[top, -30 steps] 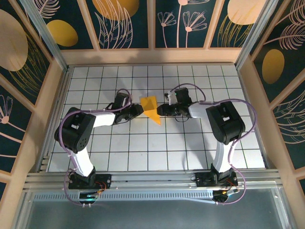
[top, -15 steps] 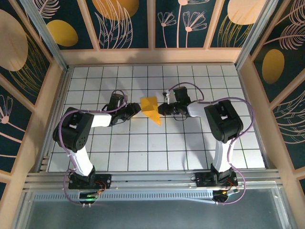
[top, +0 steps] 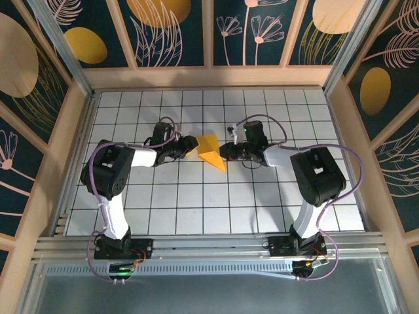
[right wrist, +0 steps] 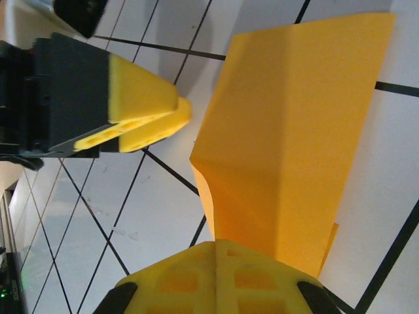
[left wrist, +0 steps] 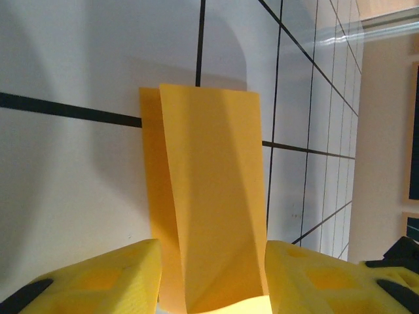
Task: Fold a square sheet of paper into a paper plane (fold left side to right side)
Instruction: Fourth fold the wing at the center of the table.
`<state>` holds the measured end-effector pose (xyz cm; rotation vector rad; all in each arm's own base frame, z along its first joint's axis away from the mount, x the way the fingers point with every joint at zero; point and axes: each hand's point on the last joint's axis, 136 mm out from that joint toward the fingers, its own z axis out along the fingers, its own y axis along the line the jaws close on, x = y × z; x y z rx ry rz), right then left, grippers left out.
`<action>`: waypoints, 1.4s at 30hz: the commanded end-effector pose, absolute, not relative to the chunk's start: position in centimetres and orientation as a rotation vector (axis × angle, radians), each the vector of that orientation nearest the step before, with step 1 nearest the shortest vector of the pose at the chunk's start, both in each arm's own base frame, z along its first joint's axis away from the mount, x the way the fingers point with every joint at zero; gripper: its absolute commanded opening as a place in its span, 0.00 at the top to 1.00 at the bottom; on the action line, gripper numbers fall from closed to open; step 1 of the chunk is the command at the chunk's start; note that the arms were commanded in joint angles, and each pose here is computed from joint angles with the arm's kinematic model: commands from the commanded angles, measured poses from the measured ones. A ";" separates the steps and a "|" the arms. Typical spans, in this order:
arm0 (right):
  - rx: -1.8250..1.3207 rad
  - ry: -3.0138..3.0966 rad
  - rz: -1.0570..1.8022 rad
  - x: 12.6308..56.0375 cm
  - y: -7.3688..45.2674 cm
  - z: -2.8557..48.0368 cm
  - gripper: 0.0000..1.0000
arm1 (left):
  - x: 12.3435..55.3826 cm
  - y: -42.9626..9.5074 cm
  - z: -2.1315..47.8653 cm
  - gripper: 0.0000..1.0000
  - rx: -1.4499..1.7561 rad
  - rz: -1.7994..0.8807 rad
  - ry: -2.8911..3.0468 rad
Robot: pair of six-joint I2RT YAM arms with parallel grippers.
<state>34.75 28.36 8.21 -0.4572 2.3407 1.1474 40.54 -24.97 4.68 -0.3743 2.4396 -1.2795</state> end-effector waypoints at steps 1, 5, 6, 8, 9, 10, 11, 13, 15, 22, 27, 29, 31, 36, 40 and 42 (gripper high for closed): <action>-0.466 2.268 1.183 34.7 28.5 10.3 1.00 | 41.1 -25.8 4.9 0.55 -0.323 -1.331 2.434; -0.463 2.259 1.186 34.7 28.4 10.6 1.00 | 41.3 -25.9 4.1 0.56 -0.327 -1.329 2.449; -0.463 2.258 1.189 34.7 28.4 10.6 1.00 | 41.7 -26.2 4.3 0.56 -0.320 -1.338 2.442; -0.465 2.257 1.196 34.6 28.4 10.6 1.00 | 41.9 -26.3 4.1 0.58 -0.316 -1.345 2.445; -0.465 2.256 1.197 34.6 28.4 10.6 1.00 | 41.9 -26.5 4.0 0.59 -0.311 -1.353 2.449; -0.465 2.260 1.199 34.5 28.4 10.5 1.00 | 41.9 -26.7 3.9 0.60 -0.303 -1.364 2.449; -0.464 2.264 1.199 34.5 28.4 10.3 1.00 | 41.9 -26.8 3.8 0.63 -0.297 -1.371 2.452; -0.461 2.272 1.201 34.5 28.3 10.1 1.00 | 42.1 -27.1 3.7 0.70 -0.284 -1.375 2.453; -0.454 2.286 1.193 34.4 28.2 9.7 1.00 | 42.2 -27.1 3.7 0.77 -0.279 -1.369 2.452; -0.404 2.338 1.056 35.3 26.7 9.2 0.81 | 41.9 -26.7 3.9 0.94 -0.281 -1.325 2.459; -0.363 2.371 0.840 36.2 24.9 10.2 0.61 | 41.5 -27.1 4.6 0.96 -0.272 -1.313 2.457; -0.371 2.393 0.723 36.1 24.5 10.8 0.60 | 41.2 -27.3 4.9 0.96 -0.263 -1.309 2.458; -0.406 2.422 0.589 35.6 24.6 11.1 0.60 | 41.1 -27.5 5.2 0.96 -0.258 -1.303 2.457; -0.521 2.474 0.286 32.7 26.0 10.3 0.60 | 40.9 -27.7 5.5 0.96 -0.264 -1.284 2.459; -0.545 2.512 0.177 30.8 27.0 8.4 0.59 | 40.7 -28.4 5.9 0.96 -0.251 -1.298 2.456; -0.562 2.516 0.123 30.2 27.5 7.5 0.56 | 40.6 -28.6 6.1 0.96 -0.243 -1.302 2.457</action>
